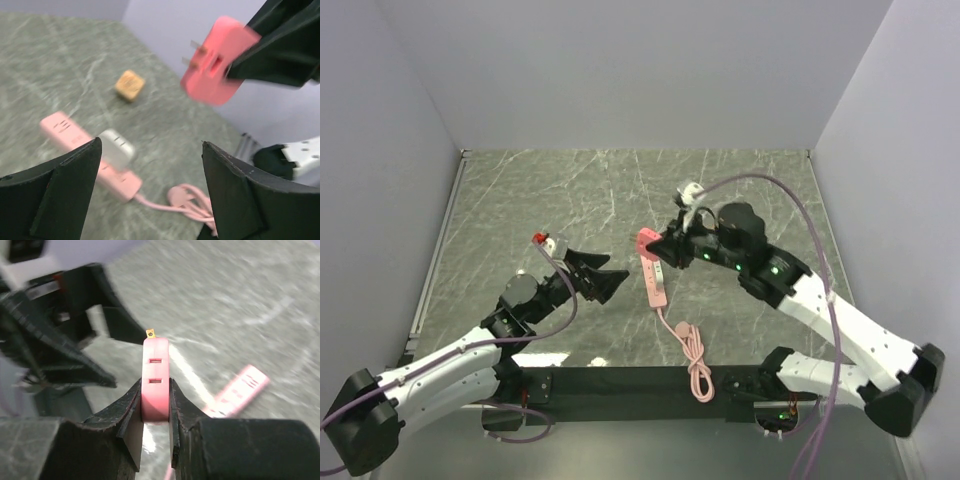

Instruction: Insert the plug

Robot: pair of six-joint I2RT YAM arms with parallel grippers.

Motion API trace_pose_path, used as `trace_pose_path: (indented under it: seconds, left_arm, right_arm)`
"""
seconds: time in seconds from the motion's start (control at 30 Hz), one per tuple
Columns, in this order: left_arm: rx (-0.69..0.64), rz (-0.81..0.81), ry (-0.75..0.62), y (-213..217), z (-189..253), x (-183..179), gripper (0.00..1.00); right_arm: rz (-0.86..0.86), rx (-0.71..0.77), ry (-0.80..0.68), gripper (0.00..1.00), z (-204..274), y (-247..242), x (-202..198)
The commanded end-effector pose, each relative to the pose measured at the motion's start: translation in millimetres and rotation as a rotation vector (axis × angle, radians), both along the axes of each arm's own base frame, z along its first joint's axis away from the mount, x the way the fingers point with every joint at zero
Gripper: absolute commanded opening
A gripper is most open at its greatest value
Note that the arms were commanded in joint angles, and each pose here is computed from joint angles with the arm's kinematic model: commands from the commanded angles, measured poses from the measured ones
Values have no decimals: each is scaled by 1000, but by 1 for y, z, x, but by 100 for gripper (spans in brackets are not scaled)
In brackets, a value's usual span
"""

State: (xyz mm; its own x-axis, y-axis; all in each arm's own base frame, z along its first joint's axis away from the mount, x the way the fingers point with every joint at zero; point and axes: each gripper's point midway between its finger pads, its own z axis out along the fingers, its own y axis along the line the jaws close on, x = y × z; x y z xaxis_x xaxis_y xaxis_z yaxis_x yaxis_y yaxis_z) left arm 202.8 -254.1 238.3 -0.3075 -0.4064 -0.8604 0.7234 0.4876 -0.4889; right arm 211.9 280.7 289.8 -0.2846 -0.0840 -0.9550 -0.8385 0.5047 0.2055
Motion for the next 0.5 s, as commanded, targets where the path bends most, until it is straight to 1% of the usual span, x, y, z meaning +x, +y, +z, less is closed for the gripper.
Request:
trace_pose_path:
  seconds: [0.0,0.03,0.07,0.13,0.17,0.23,0.3,0.37,0.4,0.47]
  left_arm:
    - [96,134,52,15,-38,19,87]
    - [105,163,65,18,-43,23,87]
    - [113,177,84,20,-49,25,87]
    - [119,226,106,25,-55,32,87]
    - [119,227,108,25,-57,32,87]
    - [117,217,103,24,-62,33,87]
    - [124,208,120,24,-70,35,87]
    - [119,196,123,24,-74,36,87]
    - [112,213,130,30,-75,40,86]
    - [101,199,129,33,-76,40,86]
  right_arm:
    - [-123,-258,64,0,-39,-19,26]
    - [-138,-308,59,0,-44,-21,34]
    - [-172,-394,94,0,-55,-22,46]
    - [-202,-478,131,0,-66,-24,57]
    - [-207,-537,172,0,-77,-21,65]
    - [-223,-609,221,0,-89,-26,74]
    - [-236,-635,261,0,-91,-18,95]
    - [-229,-630,322,0,-89,-11,113]
    - [-226,-631,337,0,-88,-9,119]
    - [-216,-655,367,0,-84,-2,132]
